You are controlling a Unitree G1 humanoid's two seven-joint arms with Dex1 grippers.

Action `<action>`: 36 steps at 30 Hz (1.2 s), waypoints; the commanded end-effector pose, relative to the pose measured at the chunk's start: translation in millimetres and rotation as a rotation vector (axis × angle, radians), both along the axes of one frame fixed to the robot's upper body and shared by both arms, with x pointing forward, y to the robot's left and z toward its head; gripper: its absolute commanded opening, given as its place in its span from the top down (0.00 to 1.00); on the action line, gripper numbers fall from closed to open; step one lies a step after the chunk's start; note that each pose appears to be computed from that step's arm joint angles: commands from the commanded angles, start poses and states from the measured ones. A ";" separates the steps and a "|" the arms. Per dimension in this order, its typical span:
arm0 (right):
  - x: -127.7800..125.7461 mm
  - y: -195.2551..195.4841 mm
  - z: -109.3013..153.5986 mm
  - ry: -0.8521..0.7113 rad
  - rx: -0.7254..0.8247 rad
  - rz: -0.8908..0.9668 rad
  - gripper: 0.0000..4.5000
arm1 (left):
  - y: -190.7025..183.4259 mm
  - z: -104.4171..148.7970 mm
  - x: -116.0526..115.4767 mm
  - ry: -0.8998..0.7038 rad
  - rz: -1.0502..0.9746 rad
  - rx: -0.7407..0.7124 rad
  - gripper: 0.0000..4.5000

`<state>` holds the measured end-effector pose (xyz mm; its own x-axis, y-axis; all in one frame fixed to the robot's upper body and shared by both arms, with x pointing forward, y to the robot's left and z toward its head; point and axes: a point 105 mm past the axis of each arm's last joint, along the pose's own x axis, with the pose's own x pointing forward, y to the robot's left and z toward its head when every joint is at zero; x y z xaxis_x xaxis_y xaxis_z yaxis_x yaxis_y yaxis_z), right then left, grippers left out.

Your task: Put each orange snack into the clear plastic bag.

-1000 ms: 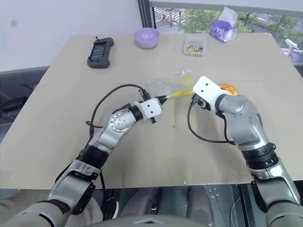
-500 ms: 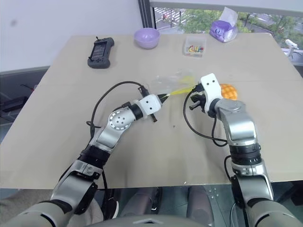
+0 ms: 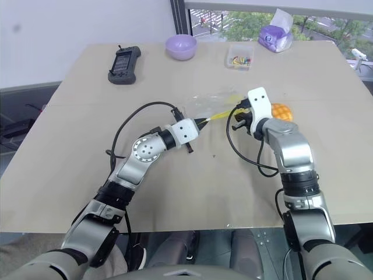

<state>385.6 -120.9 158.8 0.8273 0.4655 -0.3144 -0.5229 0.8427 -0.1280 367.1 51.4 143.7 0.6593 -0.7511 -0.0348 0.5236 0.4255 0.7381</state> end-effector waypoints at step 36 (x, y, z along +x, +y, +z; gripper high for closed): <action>7.2 25.1 12.0 -0.354 -0.254 0.152 0.99 | -20.6 11.3 -24.5 0.044 -0.148 -0.068 1.00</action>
<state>394.3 -97.7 163.7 0.8315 0.5188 -0.1986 -0.5537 0.7444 -0.3733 346.9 33.5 141.9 0.5538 -0.8314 -0.0457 0.6365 0.3873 0.6670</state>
